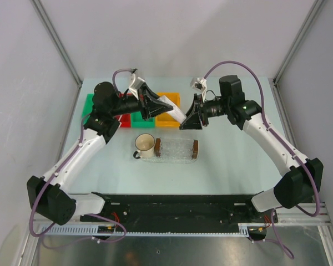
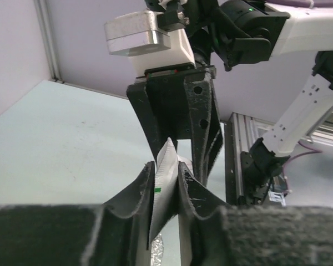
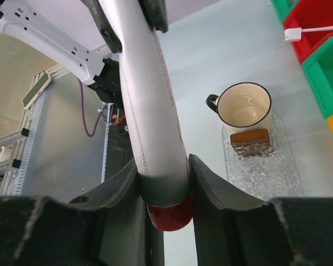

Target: Prepare toiletry sets of a toothbrush and toothpaste on the tray

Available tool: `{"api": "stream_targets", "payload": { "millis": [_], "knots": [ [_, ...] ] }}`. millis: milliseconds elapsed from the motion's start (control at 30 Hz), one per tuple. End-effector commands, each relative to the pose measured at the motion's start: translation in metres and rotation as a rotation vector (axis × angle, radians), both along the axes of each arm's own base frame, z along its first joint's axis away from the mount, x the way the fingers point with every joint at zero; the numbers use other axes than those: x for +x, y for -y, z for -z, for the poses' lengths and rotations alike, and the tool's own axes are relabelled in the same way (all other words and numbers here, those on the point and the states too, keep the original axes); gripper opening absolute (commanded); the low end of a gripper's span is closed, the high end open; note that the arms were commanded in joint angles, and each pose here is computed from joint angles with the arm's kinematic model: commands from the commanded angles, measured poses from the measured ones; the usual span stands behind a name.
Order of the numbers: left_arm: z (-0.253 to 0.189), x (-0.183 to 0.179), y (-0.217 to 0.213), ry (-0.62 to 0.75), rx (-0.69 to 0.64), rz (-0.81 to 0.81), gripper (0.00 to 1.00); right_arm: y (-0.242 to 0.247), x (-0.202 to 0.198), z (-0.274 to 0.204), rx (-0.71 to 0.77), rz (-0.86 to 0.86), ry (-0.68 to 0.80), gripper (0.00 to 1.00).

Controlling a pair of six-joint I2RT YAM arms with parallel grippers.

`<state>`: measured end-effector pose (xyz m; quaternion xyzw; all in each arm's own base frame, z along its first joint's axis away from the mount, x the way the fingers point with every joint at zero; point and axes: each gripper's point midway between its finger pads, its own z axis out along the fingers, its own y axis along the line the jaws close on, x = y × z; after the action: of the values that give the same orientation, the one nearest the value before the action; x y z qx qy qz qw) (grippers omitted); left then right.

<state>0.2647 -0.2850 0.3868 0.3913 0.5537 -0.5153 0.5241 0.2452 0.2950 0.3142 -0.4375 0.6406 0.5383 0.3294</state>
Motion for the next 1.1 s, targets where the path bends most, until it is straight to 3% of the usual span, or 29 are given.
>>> {"api": "stream_targets", "payload": {
  "millis": [0,33,100,300,433,667,700,1067],
  "knots": [
    [-0.022,-0.002,0.002,0.054,-0.028,0.018,0.07,-0.002,-0.003,-0.009,0.020,-0.020,0.044,0.09],
    [-0.022,-0.003,0.002,0.054,-0.027,0.026,0.00,-0.002,-0.003,-0.009,0.018,-0.017,0.048,0.13],
    [-0.020,-0.002,0.004,0.046,-0.025,0.032,0.00,-0.003,-0.003,-0.005,0.001,-0.006,0.055,0.16],
    [-0.004,0.006,0.008,0.043,0.031,0.052,0.00,-0.002,0.002,0.009,-0.082,0.054,0.120,0.37],
    [0.008,0.015,0.011,0.058,0.096,0.029,0.00,0.005,0.011,0.017,-0.149,0.122,0.166,0.62],
    [0.026,0.026,0.015,0.101,0.173,-0.017,0.00,0.028,0.016,0.031,-0.271,0.210,0.204,0.79],
    [0.029,0.029,0.016,0.100,0.183,-0.029,0.00,0.033,0.018,0.029,-0.275,0.226,0.205,0.85],
    [0.073,0.036,0.047,0.181,0.364,-0.059,0.00,0.109,0.052,0.026,-0.434,0.563,0.238,0.91]
  ]
}}
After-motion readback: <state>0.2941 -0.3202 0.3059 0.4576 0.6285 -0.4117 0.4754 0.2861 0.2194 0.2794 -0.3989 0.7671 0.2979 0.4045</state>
